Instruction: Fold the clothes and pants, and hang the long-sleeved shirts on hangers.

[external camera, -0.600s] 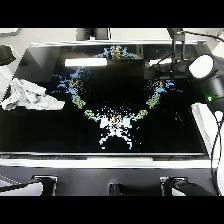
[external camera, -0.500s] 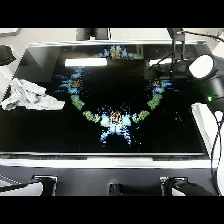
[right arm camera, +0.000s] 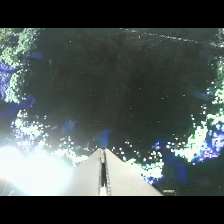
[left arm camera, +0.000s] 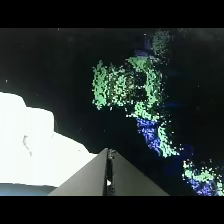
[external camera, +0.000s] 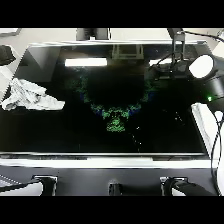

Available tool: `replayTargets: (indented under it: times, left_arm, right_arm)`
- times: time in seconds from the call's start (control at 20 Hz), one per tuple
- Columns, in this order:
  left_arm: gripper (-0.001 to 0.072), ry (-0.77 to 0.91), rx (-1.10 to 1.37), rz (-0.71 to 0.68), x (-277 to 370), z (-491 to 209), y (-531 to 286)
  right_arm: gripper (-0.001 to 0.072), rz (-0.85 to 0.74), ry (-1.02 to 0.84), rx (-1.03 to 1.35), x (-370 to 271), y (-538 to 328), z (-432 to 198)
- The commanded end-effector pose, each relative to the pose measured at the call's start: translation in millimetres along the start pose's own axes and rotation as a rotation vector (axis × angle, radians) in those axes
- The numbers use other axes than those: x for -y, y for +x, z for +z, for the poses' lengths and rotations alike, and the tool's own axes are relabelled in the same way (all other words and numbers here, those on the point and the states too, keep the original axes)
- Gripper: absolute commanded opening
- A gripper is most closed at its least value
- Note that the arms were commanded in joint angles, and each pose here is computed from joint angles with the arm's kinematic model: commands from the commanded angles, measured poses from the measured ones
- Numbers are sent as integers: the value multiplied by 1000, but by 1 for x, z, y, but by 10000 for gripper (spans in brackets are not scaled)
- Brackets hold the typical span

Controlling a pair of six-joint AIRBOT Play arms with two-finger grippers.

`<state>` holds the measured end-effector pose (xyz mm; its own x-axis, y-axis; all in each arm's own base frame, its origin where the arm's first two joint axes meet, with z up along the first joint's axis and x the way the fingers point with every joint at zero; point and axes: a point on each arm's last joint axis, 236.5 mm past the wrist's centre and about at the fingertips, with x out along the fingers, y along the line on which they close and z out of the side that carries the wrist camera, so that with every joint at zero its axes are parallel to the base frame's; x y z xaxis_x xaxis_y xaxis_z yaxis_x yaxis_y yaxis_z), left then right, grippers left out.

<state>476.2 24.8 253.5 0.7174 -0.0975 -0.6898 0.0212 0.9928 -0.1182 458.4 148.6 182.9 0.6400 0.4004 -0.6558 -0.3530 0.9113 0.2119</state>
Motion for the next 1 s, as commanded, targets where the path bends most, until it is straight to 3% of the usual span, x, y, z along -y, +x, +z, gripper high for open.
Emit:
replayTargets:
  times: [0.0, 0.4, 0.45, 0.5, 0.55, 0.6, 0.65, 0.7, 0.95]
  left_arm:
    - [20, -3, 11, -3, 1, 3, 0]
    - [22, -53, 119, -30, 7, 28, 0]
    - [112, -91, 103, -28, 5, 25, 0]
    - [263, -121, 55, 7, -6, 13, 3]
    - [351, -171, -19, 88, -28, -6, 9]
    - [496, -218, -108, 200, -61, -32, 17]
    - [695, -262, -189, 280, -91, -59, 29]
    - [720, -328, -252, 317, -113, -84, 42]
    - [720, -439, -375, 370, -180, -153, 123]
  right_arm:
    - [39, 1, -1, 1, -1, -1, 0]
    - [39, 20, 15, 34, -5, -1, 8]
    - [39, 20, 23, 32, -5, -1, 8]
    - [40, 23, 37, 12, -6, -1, 3]
    - [54, 26, 37, -6, -6, 0, -1]
    - [156, 31, 39, -25, -8, 0, -6]
    - [292, 35, 40, -54, -8, 2, -13]
    - [350, 39, 43, -85, -9, 2, -20]
    - [350, 56, 46, -209, -12, 3, -49]
